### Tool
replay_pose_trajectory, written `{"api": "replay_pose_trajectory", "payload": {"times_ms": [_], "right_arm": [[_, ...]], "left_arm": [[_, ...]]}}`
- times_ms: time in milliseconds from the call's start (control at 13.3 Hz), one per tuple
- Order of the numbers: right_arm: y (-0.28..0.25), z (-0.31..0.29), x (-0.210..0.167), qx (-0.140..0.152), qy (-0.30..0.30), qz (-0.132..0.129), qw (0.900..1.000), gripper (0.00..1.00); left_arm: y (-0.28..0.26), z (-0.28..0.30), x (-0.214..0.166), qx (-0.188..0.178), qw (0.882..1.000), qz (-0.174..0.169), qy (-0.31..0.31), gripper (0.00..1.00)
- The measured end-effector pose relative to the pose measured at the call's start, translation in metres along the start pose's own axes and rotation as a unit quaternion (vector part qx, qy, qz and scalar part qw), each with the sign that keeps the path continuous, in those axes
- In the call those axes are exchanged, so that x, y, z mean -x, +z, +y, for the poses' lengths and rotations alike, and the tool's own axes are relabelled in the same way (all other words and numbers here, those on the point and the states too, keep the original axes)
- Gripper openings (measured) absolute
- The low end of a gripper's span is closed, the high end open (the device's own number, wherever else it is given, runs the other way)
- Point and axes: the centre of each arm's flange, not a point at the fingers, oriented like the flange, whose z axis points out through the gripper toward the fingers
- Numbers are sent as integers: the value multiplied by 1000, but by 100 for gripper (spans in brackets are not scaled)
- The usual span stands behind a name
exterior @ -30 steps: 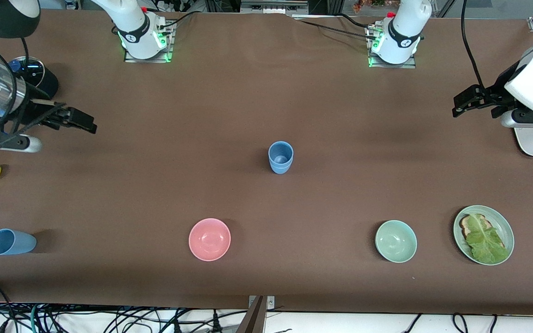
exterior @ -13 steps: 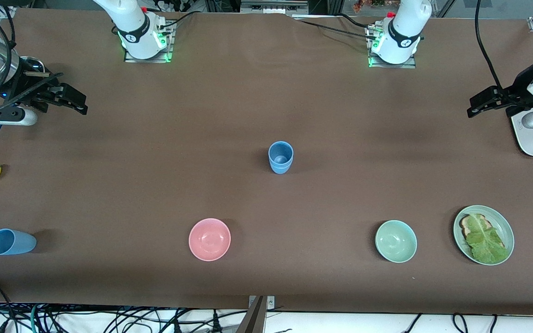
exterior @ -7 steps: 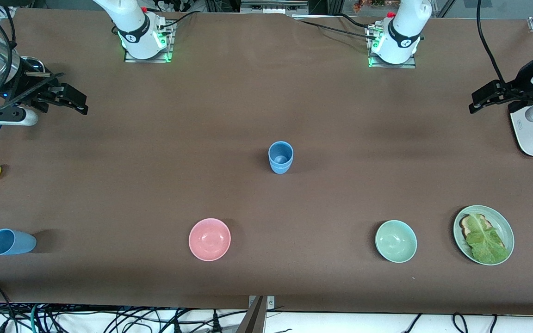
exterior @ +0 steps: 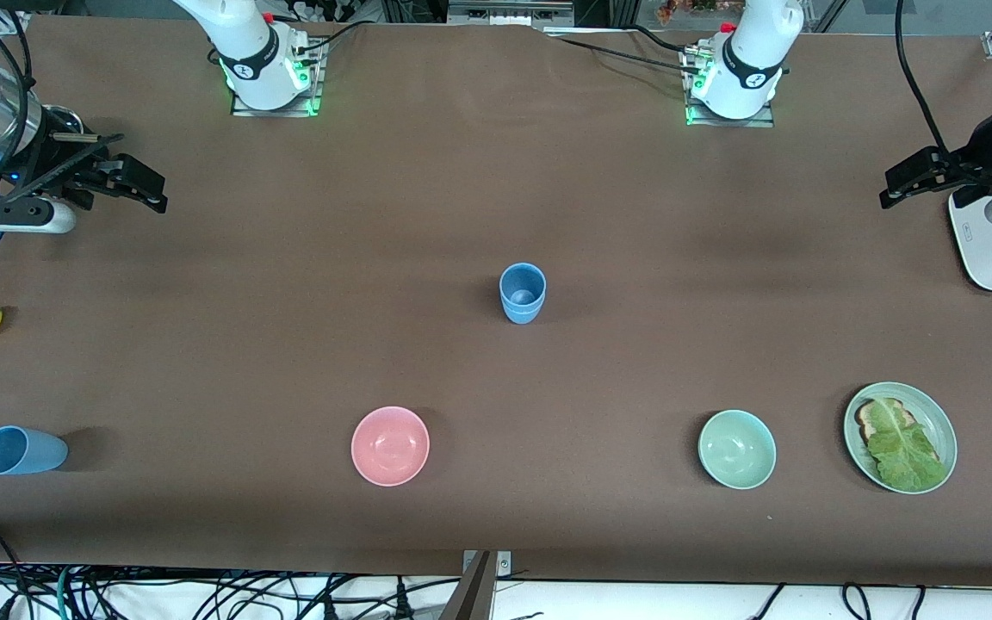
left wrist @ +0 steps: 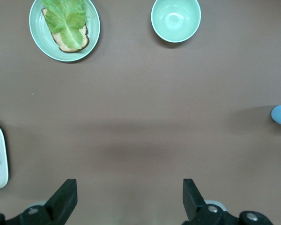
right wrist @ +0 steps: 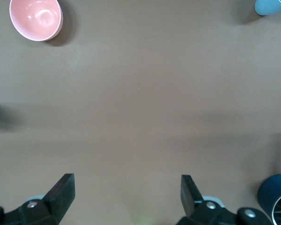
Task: Stack blue cups with both arms
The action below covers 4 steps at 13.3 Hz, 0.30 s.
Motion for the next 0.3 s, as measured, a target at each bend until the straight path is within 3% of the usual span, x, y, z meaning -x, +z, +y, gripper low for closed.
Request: {"api": "replay_pose_trajectory", "payload": {"times_ms": [301], "right_arm": [[0, 0, 0, 0, 0, 0, 1000, 100]], "left_arm": [[0, 0, 0, -1, 1000, 0, 3, 100]]}}
